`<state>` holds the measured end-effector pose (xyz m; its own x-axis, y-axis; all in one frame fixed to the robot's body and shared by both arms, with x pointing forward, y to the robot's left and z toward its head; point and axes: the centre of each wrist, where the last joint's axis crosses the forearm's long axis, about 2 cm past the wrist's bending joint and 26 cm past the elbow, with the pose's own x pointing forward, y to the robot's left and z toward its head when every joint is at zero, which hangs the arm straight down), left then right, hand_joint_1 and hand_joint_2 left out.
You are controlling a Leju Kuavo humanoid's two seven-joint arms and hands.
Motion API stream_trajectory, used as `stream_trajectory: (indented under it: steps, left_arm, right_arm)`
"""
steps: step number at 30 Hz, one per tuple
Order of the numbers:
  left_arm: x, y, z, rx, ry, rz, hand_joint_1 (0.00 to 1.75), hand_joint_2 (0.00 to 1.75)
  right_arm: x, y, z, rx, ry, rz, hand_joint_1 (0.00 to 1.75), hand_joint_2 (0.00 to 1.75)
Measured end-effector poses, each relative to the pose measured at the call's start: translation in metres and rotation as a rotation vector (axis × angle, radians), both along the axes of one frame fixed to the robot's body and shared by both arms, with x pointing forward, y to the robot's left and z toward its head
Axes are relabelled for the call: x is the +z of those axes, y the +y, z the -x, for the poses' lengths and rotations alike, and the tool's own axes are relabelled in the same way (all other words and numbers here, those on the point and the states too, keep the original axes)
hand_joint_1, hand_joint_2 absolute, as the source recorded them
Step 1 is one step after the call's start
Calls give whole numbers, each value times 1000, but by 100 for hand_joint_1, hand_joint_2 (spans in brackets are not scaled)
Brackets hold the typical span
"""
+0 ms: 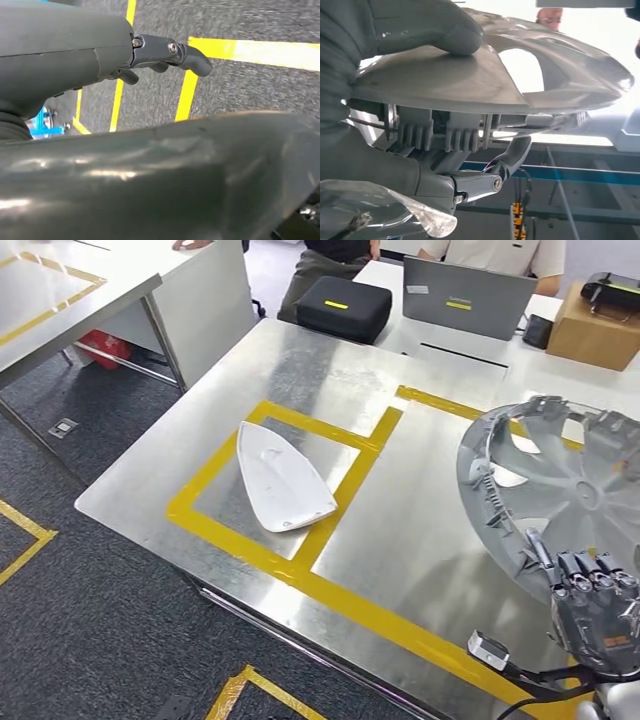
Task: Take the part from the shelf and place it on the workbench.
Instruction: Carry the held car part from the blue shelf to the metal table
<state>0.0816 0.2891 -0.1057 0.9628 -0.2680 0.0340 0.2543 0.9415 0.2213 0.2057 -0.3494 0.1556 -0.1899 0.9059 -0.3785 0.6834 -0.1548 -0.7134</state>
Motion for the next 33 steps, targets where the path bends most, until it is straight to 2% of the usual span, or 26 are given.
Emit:
stream_trajectory:
  steps: [33]
  left_arm:
    - [1, -2, -3, -23, -16, 2, 0, 0]
  right_arm:
    - [-11, -5, -10, -32, 38, -22, 175, 175]
